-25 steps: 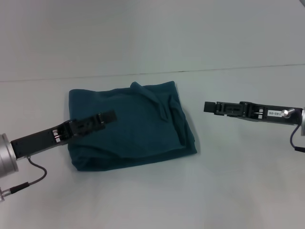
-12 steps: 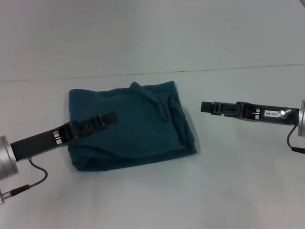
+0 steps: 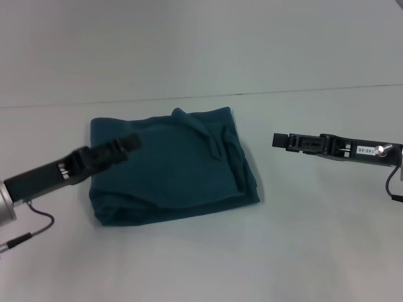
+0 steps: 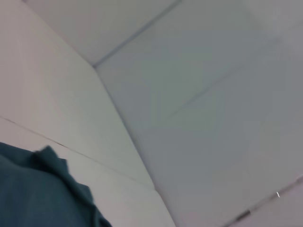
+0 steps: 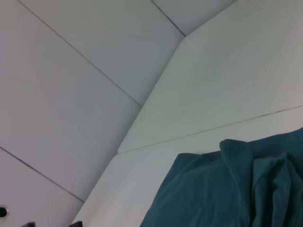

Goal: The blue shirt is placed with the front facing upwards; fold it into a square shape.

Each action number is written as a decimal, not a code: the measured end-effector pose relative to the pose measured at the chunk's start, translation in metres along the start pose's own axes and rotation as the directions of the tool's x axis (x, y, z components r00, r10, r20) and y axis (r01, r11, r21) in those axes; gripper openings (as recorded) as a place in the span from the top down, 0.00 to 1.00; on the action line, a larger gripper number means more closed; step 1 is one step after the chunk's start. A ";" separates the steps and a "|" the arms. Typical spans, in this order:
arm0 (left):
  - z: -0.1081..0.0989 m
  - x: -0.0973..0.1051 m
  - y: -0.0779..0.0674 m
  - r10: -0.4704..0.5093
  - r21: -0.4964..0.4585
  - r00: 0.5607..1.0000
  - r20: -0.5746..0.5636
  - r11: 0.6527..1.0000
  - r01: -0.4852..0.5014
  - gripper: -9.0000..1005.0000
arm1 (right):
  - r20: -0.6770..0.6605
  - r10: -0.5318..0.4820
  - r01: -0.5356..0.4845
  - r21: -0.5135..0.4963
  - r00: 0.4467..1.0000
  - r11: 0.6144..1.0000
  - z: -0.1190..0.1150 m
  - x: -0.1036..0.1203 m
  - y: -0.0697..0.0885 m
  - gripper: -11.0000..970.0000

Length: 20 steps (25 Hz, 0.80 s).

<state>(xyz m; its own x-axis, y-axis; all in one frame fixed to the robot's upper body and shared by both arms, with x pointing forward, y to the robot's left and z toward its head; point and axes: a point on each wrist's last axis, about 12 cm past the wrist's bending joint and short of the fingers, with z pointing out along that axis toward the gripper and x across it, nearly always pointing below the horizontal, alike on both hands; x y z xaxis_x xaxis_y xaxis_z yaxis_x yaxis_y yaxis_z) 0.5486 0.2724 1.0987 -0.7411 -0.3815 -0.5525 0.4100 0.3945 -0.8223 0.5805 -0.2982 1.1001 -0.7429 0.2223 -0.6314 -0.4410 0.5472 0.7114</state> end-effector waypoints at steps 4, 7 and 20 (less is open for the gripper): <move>-0.005 -0.006 0.009 -0.156 -0.066 0.985 0.067 0.985 0.160 0.18 | 0.002 -0.002 0.002 0.003 1.000 1.000 0.000 -0.001 0.000 0.22; -0.006 -0.006 0.017 -0.264 -0.121 0.961 0.082 0.955 0.272 0.18 | 0.008 -0.008 0.007 0.014 1.000 1.000 -0.002 -0.002 -0.002 0.22; -0.011 -0.006 0.030 -0.404 -0.318 0.915 0.015 0.865 0.387 0.18 | 0.062 -0.048 0.045 0.040 0.997 0.998 -0.005 -0.020 -0.001 0.22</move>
<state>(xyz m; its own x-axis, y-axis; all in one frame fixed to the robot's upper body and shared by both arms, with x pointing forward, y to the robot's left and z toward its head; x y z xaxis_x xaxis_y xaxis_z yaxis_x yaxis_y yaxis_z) 0.5592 0.2953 1.0786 -0.8357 -0.5205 -0.1752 -0.1015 0.4599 -0.8821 0.5929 -0.3076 1.1135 -0.6881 0.2459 -0.6827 -0.4536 0.5885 0.6693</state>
